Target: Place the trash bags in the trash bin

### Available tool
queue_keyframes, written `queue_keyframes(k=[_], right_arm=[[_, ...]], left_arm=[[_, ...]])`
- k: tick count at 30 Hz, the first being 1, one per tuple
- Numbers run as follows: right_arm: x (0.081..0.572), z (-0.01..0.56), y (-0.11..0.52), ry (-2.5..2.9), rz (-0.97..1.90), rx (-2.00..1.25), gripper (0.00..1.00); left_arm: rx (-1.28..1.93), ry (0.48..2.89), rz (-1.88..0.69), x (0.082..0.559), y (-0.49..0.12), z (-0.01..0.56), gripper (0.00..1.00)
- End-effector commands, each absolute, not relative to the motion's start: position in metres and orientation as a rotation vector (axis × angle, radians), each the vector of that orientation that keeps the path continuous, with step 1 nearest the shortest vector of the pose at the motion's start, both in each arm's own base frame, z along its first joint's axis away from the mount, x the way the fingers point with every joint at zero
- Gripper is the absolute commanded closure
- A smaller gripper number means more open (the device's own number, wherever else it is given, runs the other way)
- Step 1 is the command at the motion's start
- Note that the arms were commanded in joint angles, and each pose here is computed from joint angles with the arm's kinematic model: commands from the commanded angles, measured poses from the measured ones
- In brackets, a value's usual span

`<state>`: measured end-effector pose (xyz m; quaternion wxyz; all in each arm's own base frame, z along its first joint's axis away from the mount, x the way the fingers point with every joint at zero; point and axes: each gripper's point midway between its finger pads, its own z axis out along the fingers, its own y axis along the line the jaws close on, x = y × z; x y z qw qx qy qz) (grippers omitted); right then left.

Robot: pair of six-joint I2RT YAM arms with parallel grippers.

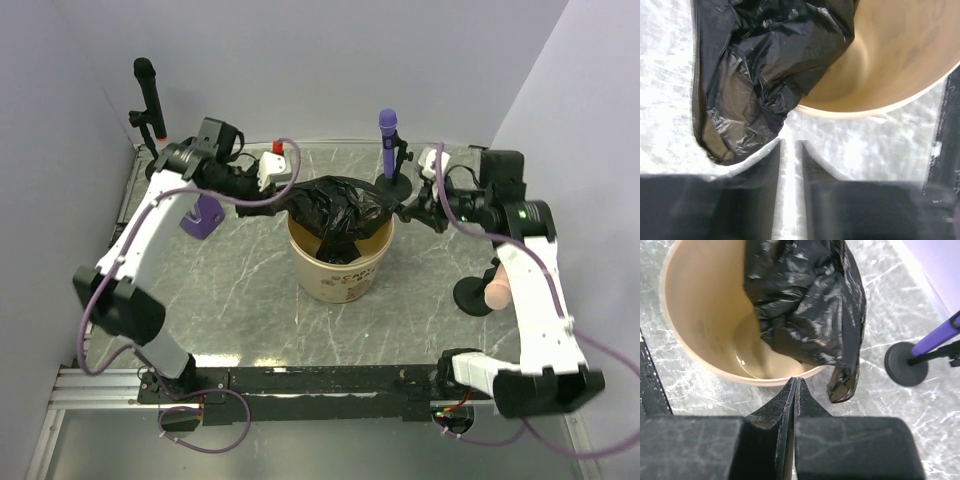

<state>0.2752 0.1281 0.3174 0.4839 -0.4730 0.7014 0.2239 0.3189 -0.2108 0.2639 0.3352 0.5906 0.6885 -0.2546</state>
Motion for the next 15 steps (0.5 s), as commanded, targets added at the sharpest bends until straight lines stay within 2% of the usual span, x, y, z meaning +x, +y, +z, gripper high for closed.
queue_keyframes(k=[1,2,4,5,7,11,15], right_arm=[[0.274,0.318,0.130,1.646,0.507,-1.171,1.00],[0.279,0.320,0.131,1.647,0.511,-1.153,1.00],[0.290,0.321,0.139,1.649,0.535,-1.136,0.66],[0.296,0.320,0.145,1.656,0.542,-1.139,0.56],[0.306,0.312,0.157,1.684,0.546,-1.145,0.51],[0.327,0.303,0.174,1.709,0.534,-1.122,0.49],[0.341,0.301,0.183,1.720,0.533,-1.109,0.49]], left_arm=[[1.444,1.627,-0.577,0.334,-0.220,0.296,0.51],[1.447,1.620,-0.575,0.338,-0.223,0.296,0.44],[1.461,1.624,-0.610,0.340,-0.229,0.294,0.41],[1.459,1.639,-0.631,0.341,-0.232,0.293,0.41],[1.455,1.672,-0.665,0.346,-0.239,0.288,0.41],[1.456,1.697,-0.691,0.351,-0.245,0.279,0.46],[1.489,1.716,-0.683,0.348,-0.246,0.268,0.60]])
